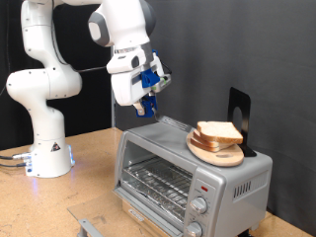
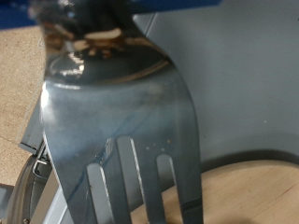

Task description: Make a piece of toast with the oven

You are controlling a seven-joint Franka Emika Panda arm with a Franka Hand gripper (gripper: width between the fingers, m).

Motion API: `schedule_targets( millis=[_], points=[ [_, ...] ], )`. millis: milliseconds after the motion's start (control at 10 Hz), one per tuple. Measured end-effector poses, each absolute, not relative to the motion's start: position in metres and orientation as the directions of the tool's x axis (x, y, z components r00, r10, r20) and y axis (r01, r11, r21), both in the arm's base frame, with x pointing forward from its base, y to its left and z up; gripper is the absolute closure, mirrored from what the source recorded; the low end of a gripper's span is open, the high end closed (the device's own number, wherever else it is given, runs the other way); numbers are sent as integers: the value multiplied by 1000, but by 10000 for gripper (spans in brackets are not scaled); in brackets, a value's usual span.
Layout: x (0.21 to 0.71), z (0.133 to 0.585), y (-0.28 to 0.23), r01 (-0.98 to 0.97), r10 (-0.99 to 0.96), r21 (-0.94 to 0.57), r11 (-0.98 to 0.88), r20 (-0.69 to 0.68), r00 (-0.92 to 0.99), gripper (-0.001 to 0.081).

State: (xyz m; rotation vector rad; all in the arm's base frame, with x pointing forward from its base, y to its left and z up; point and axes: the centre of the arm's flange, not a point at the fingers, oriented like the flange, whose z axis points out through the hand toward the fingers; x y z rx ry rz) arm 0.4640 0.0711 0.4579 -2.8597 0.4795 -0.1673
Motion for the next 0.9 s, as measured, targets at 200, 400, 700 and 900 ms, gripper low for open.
schedule_targets(
  millis=[200,400,700,900],
  points=[
    [469,455,73,-309,-336,-251,-917,69,939,321],
    [473,453,75,-311,-336,-250,-917,66,939,321],
    [477,452,77,-314,-339,-251,-916,63,939,321],
    [481,451,77,-316,-340,-253,-915,59,939,321]
  ],
)
